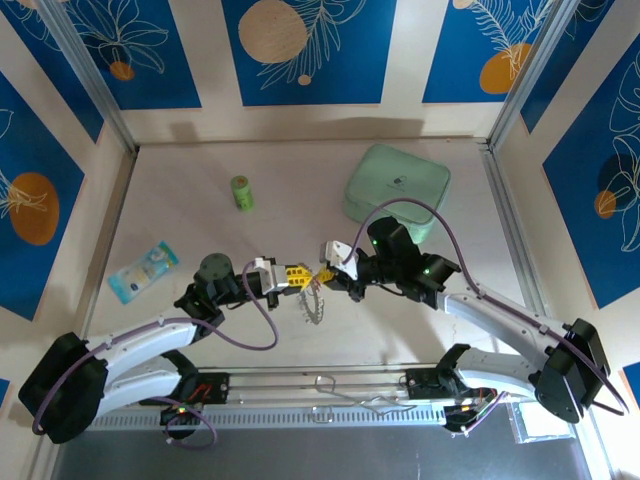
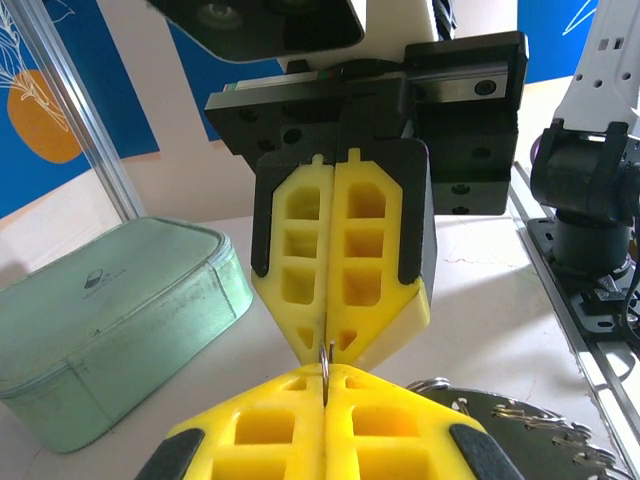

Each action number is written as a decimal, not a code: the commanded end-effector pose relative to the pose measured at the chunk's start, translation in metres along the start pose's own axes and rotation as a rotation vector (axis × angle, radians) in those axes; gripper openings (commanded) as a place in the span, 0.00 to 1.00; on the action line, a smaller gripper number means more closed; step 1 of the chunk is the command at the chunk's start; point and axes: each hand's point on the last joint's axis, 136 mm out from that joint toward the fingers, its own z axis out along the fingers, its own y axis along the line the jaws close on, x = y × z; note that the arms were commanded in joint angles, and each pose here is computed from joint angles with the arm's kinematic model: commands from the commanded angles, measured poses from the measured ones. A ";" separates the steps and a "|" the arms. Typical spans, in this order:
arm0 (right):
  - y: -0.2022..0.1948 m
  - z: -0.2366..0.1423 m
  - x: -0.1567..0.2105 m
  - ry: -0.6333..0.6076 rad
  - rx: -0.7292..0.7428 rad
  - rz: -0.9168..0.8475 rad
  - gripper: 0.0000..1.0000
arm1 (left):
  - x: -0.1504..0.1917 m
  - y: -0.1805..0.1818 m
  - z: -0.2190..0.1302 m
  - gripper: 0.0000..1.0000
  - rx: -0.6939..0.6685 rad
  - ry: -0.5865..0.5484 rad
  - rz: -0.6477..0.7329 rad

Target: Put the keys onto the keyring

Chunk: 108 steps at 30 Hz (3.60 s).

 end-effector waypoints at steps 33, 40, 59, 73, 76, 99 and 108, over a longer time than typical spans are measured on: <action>0.007 -0.009 -0.013 -0.035 -0.023 -0.102 0.00 | -0.005 0.003 0.008 0.19 -0.020 0.062 0.038; 0.008 -0.014 -0.009 0.076 -0.035 -0.118 0.00 | 0.012 -0.004 0.008 0.25 0.033 0.198 -0.010; 0.011 -0.022 -0.022 -0.051 -0.066 -0.040 0.29 | -0.003 -0.006 0.011 0.00 0.050 0.101 0.021; 0.003 -0.017 0.007 0.009 -0.027 0.016 0.17 | -0.007 -0.011 0.011 0.00 0.065 0.023 0.022; 0.004 -0.017 0.006 0.005 -0.039 0.021 0.09 | -0.007 -0.012 0.012 0.00 0.069 0.022 0.031; 0.021 -0.020 -0.004 -0.109 -0.093 -0.048 0.30 | -0.013 -0.022 0.021 0.00 0.113 -0.022 0.095; 0.021 -0.018 -0.008 -0.107 -0.112 -0.047 0.06 | -0.021 -0.022 0.022 0.00 0.116 -0.045 0.095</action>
